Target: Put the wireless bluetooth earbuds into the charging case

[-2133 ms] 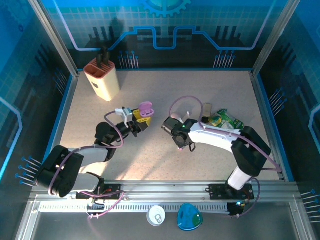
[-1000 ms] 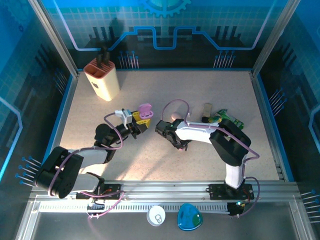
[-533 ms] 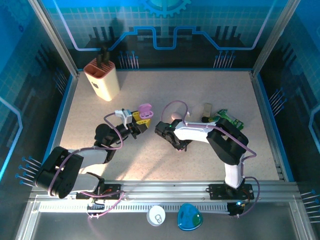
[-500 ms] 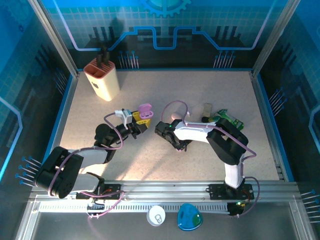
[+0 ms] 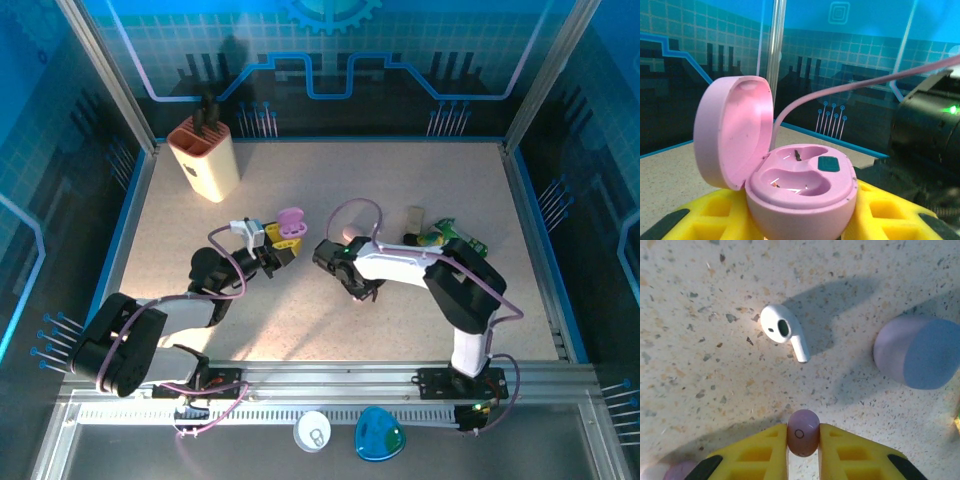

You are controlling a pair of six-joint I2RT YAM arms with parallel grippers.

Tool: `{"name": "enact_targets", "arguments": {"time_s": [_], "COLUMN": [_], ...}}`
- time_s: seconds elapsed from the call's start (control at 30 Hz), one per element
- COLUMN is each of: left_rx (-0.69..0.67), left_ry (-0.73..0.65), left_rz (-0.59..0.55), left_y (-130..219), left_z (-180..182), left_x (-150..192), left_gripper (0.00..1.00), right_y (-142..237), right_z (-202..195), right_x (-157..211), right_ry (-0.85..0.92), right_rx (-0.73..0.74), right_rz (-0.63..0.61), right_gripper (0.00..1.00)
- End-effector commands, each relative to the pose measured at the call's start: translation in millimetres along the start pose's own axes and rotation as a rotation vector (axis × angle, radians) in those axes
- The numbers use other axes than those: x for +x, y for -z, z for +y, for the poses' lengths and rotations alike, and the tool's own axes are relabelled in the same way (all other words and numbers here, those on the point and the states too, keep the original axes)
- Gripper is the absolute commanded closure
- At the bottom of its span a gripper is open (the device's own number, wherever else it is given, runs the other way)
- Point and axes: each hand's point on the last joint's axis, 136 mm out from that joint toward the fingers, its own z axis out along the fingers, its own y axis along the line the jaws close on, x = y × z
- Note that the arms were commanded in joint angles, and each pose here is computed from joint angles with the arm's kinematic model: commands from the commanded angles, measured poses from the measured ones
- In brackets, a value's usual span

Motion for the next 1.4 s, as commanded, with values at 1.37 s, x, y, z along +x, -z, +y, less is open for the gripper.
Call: {"name": "enact_targets", "arguments": {"time_s": [1.37], "left_rx": [0.261], "left_ry": [-0.096], "left_rz": [0.049], "left_y": [-31.0], "left_z": [-53.8], "left_x": [23.0], "left_gripper": [0.64], "right_y": [244.5], "right_z": [-18.9], "right_x": [-39.2], "right_ry": [-0.159], "right_rx": [-0.879], "right_rz": [-0.676], "right_gripper": [0.78]}}
